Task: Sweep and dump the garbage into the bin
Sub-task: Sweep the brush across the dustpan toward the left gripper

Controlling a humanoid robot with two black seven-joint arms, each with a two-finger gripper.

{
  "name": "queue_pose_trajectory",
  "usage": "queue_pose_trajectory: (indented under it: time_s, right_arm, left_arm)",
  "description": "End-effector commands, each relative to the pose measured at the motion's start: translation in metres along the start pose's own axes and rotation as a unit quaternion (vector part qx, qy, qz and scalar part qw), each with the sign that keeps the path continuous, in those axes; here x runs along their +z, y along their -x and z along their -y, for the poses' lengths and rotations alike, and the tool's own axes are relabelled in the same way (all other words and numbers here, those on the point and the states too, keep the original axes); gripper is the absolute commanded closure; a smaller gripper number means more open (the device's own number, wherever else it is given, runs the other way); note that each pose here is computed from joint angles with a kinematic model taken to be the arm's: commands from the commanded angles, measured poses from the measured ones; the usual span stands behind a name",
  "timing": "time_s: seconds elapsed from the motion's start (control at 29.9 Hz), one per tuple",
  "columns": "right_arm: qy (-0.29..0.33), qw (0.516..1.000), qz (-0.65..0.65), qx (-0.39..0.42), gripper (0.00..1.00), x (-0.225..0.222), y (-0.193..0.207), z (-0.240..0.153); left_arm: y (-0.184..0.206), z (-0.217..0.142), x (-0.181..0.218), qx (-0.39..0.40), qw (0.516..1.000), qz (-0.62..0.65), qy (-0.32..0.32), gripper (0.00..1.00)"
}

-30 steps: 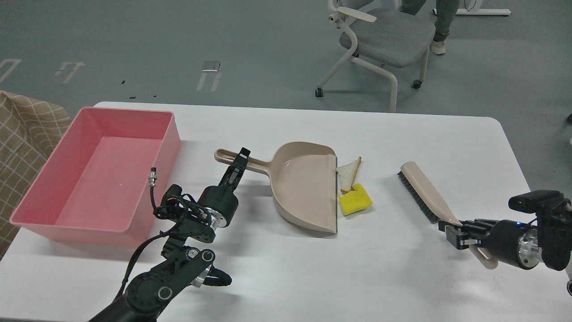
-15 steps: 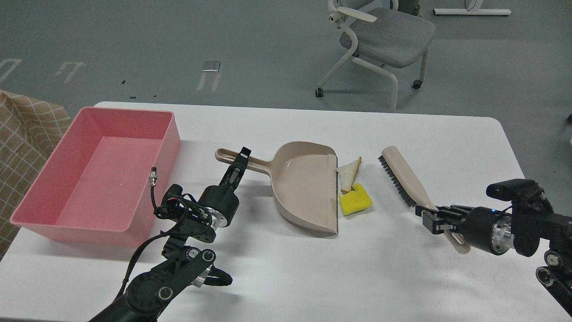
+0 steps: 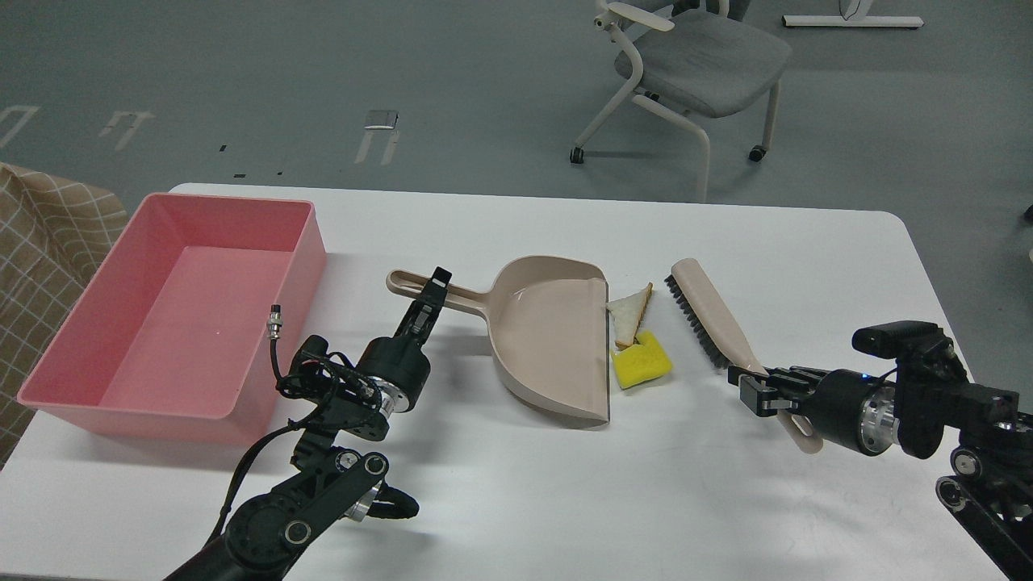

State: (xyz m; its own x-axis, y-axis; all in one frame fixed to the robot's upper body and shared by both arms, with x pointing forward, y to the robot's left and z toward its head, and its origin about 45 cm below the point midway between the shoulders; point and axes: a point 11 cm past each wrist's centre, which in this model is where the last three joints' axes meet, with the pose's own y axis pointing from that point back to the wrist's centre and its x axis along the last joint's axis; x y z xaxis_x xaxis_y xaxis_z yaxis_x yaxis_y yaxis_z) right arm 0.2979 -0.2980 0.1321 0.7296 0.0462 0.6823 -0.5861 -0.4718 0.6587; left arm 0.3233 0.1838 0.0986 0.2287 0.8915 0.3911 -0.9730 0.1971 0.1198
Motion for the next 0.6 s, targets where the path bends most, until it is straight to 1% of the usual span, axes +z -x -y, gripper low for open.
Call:
queue_pose_trajectory:
  time_s: [0.0,0.17,0.27,0.57]
  right_arm:
    - [-0.001,1.0,0.003,-0.003,0.87,-0.001,0.004,0.0]
    - [0.005,1.0,0.006,-0.004,0.86,-0.001,0.006,0.002]
    - [-0.009,1.0,0.006,-0.007,0.86,-0.013,0.008,0.012]
    - [-0.017,1.0,0.008,-0.021,0.84,-0.029,0.016,0.035]
  left_arm:
    - [0.0,0.0,0.001,0.0,1.0,-0.001,0.001,0.84]
    - [0.0,0.002,0.002,0.001,1.0,-0.001,0.003,0.84]
    - [-0.001,0.002,0.002,0.0,1.0,0.0,0.003,0.84]
    - [-0.001,0.004,0.005,0.001,1.0,-0.002,0.006,0.84]
